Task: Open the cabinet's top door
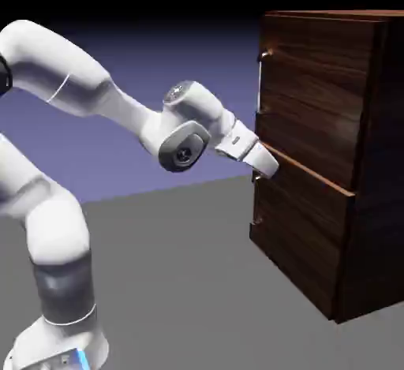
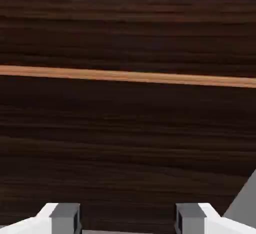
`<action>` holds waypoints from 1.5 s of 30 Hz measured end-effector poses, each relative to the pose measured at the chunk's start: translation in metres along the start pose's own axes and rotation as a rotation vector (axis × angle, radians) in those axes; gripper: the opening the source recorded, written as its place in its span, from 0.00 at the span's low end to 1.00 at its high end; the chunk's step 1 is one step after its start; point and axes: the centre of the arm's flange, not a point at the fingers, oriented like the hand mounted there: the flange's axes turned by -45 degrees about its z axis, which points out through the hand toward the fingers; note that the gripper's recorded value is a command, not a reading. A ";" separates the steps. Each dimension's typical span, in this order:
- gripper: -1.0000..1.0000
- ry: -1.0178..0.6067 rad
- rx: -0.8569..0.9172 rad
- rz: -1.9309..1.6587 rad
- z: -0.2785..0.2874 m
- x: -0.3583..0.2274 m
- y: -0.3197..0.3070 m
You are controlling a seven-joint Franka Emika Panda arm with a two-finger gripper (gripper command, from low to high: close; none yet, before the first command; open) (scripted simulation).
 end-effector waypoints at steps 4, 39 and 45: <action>0.50 0.094 -0.018 0.043 -0.029 0.028 0.003; 0.50 0.686 -0.053 0.080 -0.119 0.096 -0.154; 0.50 0.711 -0.049 0.054 -0.074 0.082 -0.190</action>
